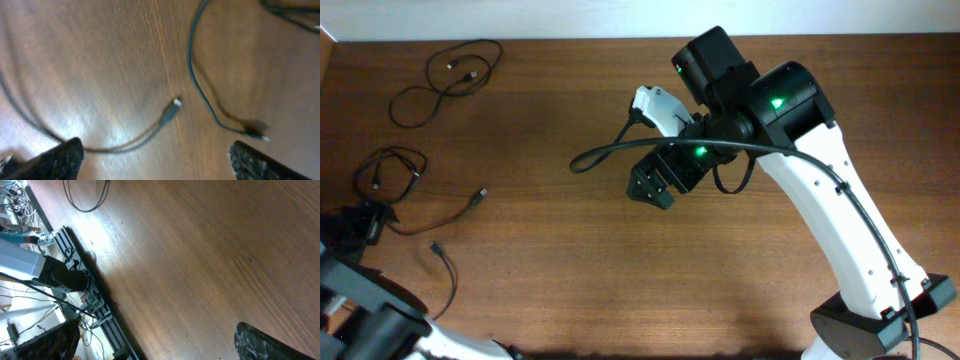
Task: Untangle cables
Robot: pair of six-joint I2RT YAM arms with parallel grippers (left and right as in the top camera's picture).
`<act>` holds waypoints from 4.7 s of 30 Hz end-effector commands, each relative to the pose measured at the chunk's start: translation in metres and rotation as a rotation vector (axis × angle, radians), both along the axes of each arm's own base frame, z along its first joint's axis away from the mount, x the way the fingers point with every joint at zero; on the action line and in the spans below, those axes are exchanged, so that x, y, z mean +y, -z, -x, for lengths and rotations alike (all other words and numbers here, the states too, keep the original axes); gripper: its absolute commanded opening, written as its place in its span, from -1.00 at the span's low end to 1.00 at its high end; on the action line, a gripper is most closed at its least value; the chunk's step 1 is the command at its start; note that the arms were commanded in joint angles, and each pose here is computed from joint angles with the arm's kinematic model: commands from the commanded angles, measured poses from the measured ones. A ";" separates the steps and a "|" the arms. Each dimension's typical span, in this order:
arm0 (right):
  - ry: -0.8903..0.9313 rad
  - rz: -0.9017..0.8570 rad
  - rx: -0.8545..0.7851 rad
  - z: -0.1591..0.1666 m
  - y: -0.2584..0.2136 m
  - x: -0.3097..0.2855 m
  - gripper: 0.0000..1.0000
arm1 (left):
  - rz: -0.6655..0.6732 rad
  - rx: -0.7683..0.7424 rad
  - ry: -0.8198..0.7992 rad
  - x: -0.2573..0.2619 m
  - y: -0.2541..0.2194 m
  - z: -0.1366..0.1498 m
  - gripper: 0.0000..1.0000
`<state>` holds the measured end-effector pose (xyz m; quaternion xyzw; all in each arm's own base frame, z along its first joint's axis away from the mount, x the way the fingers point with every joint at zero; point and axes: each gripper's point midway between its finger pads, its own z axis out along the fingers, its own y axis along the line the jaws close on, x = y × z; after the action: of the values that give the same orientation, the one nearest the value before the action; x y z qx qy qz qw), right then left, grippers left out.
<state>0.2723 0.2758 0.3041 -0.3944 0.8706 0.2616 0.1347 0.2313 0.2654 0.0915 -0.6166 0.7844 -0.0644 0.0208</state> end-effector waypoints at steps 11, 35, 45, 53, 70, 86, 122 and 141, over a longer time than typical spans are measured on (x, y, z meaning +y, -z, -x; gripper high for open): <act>-0.011 0.016 0.001 0.002 0.003 -0.001 0.97 | -0.140 0.265 -0.446 -0.014 0.069 0.138 0.98; -0.011 -0.003 -0.027 -0.004 0.000 0.003 0.97 | -0.266 -0.009 -0.344 0.007 0.112 0.100 -0.35; -0.008 -0.001 -0.021 -0.003 0.000 0.002 0.97 | -0.152 -0.446 -0.289 0.007 0.086 0.022 -0.83; -0.008 -0.001 -0.021 -0.003 0.000 0.002 0.97 | -0.172 -0.455 -0.278 0.010 0.077 0.021 0.99; -0.008 -0.005 -0.027 -0.005 0.000 0.003 0.97 | -0.687 -0.261 0.295 0.030 -0.070 -0.089 1.00; 0.002 0.000 -0.007 -0.002 0.001 0.003 0.97 | -0.628 -0.240 0.190 0.095 0.035 -0.100 0.79; 0.013 0.001 0.004 -0.002 0.002 0.003 0.97 | -0.815 -0.248 0.008 0.132 -0.075 -0.027 0.98; 0.774 -0.055 -0.341 0.080 -0.123 -0.208 0.97 | -0.335 -0.876 0.959 -0.318 -0.184 -0.140 0.98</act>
<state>0.2044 0.0817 0.4315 -0.0915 0.9089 0.1721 0.3685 0.3815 -0.0612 0.2701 -0.1090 0.8829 -0.2471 0.3842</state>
